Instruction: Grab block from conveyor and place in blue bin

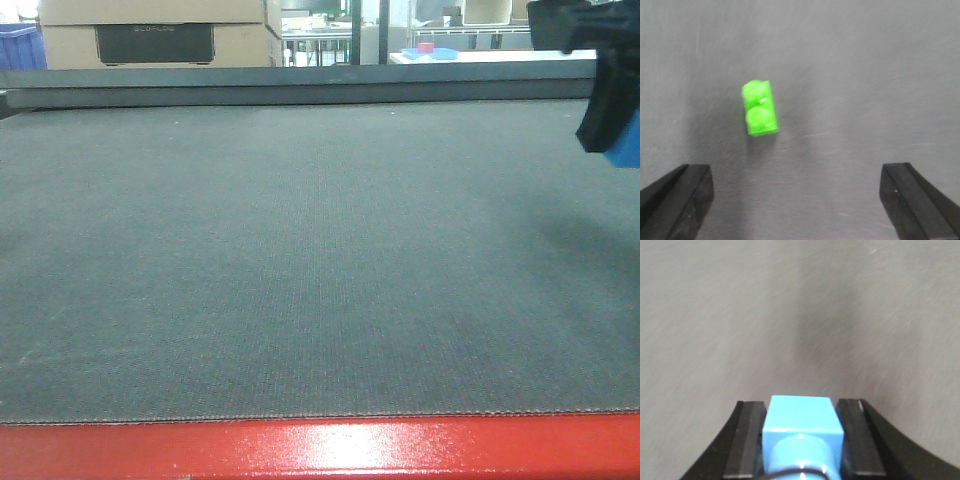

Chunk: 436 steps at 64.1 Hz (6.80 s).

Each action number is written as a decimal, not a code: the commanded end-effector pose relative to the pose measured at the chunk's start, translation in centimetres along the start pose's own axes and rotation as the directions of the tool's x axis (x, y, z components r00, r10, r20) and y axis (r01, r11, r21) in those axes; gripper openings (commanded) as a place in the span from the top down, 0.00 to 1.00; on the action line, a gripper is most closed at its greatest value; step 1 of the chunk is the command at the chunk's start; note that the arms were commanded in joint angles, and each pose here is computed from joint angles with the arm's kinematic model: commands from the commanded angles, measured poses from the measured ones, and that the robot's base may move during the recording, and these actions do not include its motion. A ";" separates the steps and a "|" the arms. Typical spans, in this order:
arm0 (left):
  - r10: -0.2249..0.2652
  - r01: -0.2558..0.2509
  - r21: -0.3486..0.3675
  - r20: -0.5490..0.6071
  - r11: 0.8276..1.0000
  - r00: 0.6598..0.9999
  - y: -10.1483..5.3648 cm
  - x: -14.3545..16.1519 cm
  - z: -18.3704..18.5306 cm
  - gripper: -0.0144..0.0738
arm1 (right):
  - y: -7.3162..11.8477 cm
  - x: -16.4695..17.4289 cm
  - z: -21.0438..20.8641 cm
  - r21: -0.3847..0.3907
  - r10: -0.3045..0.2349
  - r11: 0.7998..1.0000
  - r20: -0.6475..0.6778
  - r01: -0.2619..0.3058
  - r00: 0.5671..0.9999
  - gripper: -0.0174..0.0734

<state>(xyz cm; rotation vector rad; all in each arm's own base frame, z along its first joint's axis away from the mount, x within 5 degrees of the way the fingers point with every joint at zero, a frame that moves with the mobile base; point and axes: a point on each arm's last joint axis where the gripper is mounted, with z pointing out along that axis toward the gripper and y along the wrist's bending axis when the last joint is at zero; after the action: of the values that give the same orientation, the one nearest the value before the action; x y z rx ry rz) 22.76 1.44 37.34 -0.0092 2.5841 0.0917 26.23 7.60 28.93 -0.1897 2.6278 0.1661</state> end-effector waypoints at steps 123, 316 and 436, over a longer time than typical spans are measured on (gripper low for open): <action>0.161 -0.156 0.133 -0.030 0.979 0.986 -4.8 -3.5 9.2 0.96 | -4.1 2.1 -3.1 0.100 0.053 0.992 0.185 -0.072 0.981 0.98; 0.054 -0.141 0.107 0.576 0.984 0.816 -2.6 5.3 -10.3 0.96 | -2.0 9.3 -21.4 0.042 -0.038 0.999 0.736 0.010 0.676 0.98; 0.054 -0.141 0.107 0.576 0.984 0.816 -2.6 5.3 -10.3 0.96 | -2.0 9.3 -21.4 0.042 -0.038 0.999 0.736 0.010 0.676 0.98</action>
<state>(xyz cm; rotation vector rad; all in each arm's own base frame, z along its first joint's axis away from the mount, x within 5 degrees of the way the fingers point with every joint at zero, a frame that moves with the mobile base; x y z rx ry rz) 13.00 -1.65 42.84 0.1813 2.0005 -0.0415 8.65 1.46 42.39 -0.1003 1.8337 0.1589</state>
